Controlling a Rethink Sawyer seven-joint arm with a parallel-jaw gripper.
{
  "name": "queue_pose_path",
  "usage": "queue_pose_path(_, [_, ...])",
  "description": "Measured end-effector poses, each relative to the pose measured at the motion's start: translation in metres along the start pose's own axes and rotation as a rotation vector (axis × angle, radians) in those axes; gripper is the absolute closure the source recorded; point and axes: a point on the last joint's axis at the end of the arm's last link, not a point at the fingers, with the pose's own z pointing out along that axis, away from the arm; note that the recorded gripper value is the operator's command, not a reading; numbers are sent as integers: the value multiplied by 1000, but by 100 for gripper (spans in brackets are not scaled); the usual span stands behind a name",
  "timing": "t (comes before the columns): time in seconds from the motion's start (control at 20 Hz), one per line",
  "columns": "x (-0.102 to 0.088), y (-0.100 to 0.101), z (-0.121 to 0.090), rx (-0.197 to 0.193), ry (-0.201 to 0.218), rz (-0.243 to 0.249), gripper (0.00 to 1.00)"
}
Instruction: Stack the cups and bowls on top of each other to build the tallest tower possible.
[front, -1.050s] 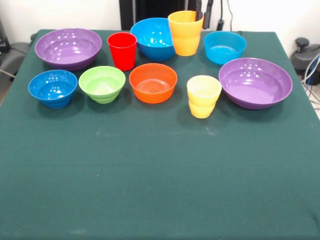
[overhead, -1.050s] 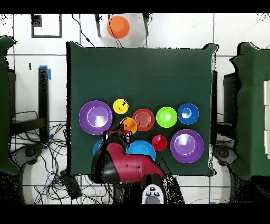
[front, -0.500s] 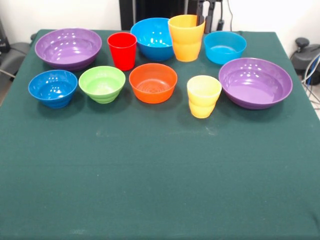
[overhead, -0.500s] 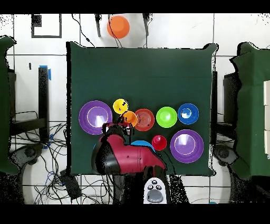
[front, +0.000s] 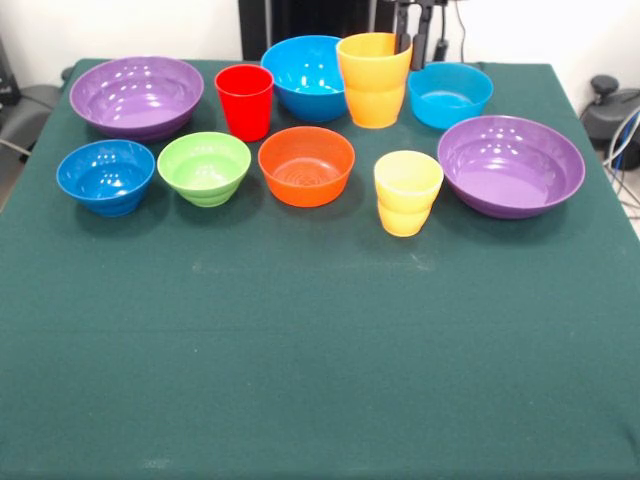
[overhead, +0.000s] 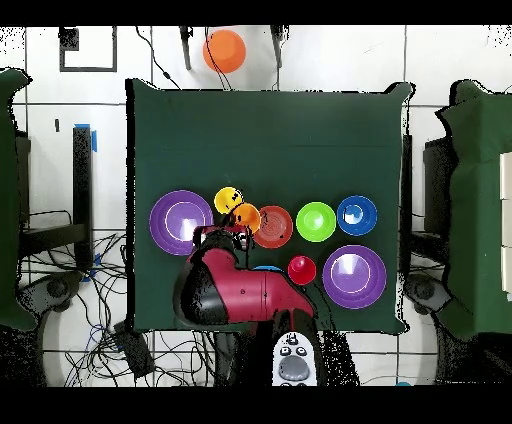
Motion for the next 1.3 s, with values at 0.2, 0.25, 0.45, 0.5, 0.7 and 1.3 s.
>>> queue_pose_path(0.2, [-3, 1, 0, 0, -5, -2, 100])
queue_pose_path(0.25, [-4, 0, 1, 0, -8, -2, 100])
queue_pose_path(0.45, [-14, -1, 2, 3, -22, -2, 100])
queue_pose_path(0.5, [-16, -1, 2, 3, -23, -1, 100])
queue_pose_path(0.7, [-31, -4, 4, 7, -28, -1, 100])
queue_pose_path(1.3, [-92, -10, 22, 6, 10, 29, 100])
